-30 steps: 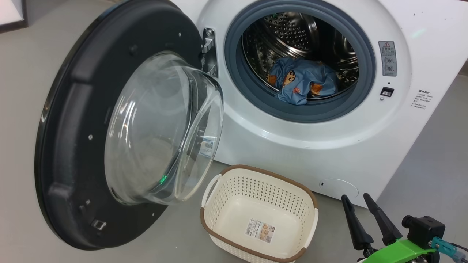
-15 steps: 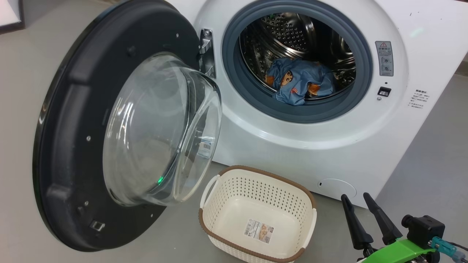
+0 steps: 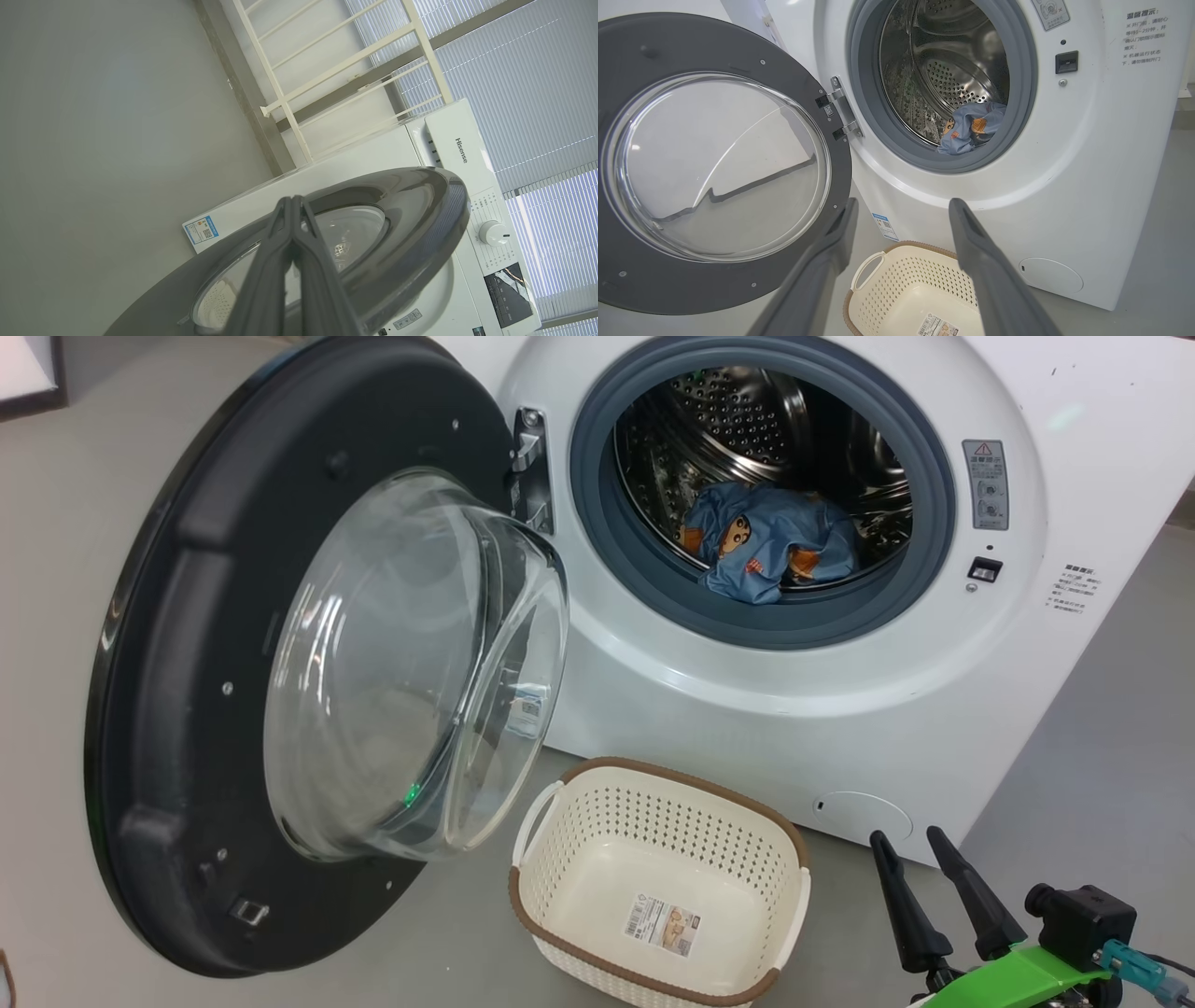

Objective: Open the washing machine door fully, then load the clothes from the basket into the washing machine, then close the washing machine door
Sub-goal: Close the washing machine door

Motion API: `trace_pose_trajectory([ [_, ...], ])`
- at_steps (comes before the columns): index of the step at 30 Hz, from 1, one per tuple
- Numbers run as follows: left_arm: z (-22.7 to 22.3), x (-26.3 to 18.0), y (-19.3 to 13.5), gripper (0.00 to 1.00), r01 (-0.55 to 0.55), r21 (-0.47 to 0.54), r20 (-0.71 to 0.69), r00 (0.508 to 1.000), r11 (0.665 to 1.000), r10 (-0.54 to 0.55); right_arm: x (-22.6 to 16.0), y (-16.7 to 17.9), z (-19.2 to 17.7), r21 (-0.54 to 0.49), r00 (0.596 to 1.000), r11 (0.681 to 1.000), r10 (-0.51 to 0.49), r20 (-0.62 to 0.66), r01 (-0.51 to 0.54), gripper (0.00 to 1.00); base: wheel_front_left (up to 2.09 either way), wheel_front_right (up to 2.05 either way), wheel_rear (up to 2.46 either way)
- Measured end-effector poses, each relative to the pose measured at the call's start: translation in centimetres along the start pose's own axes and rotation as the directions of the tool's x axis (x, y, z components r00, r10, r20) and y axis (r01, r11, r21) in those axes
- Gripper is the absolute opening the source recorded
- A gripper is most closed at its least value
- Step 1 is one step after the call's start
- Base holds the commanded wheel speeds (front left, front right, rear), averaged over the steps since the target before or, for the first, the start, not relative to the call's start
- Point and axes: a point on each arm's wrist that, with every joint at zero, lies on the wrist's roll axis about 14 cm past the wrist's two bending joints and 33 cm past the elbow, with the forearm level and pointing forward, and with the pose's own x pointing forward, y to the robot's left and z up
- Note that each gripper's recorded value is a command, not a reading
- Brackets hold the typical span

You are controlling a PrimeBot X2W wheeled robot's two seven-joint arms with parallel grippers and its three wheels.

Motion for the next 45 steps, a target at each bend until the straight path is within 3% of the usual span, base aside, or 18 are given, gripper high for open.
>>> trace_pose_trajectory([
  [19,-3.2,0.8,-2.3,0.00,0.039,-0.074,-0.140,0.989,0.997,-0.049,-0.1,-0.2,0.0,0.002,1.000,1.000,-0.007,0.002,0.007,1.00,0.00,0.00,0.00],
  [33,-5.4,0.7,-4.2,0.00,0.086,-0.064,-0.232,0.968,0.994,-0.099,-0.4,-0.2,0.3,0.001,1.000,1.000,-0.012,0.008,0.012,1.00,0.00,0.00,0.00],
  [45,-9.1,-0.2,-7.4,0.00,0.172,-0.037,-0.377,0.910,0.984,-0.173,-0.6,-0.2,0.3,0.001,1.000,1.000,-0.017,0.010,0.017,1.00,0.00,0.00,0.00],
])
